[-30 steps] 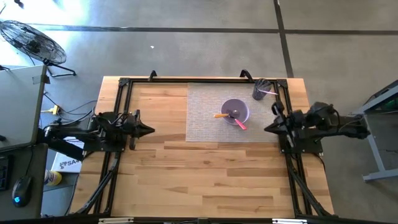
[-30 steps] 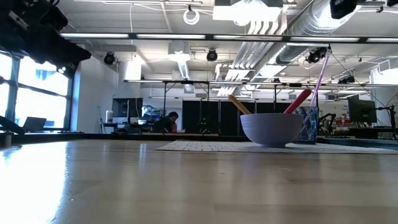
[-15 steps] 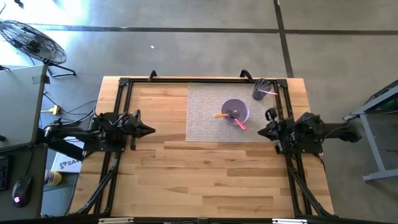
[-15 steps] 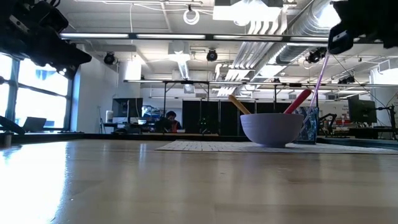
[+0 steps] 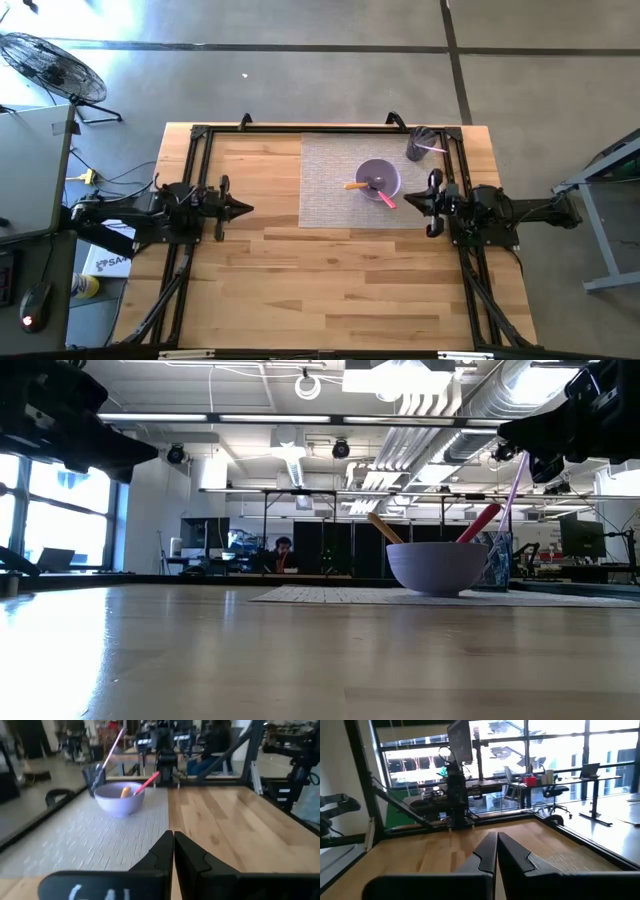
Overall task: Pick & Place Utensil
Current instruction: Return to Home Position
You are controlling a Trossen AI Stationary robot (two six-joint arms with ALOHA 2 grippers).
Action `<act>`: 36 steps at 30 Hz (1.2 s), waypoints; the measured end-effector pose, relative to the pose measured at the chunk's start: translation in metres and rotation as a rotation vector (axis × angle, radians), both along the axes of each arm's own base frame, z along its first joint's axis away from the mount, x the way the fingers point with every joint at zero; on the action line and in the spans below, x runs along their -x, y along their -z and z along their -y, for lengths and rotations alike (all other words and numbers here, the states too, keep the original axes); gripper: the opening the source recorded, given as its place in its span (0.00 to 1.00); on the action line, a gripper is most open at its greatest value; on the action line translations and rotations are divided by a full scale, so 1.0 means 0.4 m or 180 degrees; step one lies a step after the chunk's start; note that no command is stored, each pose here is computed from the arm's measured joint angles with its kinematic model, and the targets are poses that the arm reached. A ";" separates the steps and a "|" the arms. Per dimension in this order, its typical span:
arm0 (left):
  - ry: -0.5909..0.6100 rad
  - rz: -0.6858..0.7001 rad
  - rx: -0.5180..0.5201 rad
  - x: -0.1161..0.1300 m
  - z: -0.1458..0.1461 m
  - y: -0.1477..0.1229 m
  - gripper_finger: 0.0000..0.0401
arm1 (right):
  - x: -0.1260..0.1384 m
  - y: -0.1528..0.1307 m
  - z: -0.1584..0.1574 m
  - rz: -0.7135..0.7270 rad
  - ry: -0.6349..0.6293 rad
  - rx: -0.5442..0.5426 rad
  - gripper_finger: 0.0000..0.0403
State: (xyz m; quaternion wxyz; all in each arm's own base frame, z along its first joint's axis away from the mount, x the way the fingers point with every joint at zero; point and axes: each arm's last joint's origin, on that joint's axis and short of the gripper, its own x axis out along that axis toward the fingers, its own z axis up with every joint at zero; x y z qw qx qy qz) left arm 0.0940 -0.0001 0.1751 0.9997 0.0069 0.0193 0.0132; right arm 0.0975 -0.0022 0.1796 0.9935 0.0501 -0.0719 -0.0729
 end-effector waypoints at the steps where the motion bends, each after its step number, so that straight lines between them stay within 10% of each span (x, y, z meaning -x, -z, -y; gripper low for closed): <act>1: 0.0017 0.0030 -0.0044 -0.002 0.000 0.003 0.02 | 0.000 0.000 0.000 0.0000 0.0024 -0.0004 0.02; 36: 0.0030 0.0080 -0.0014 -0.011 0.001 0.017 0.02 | 0.000 0.001 0.001 -0.0007 0.0033 -0.0005 0.03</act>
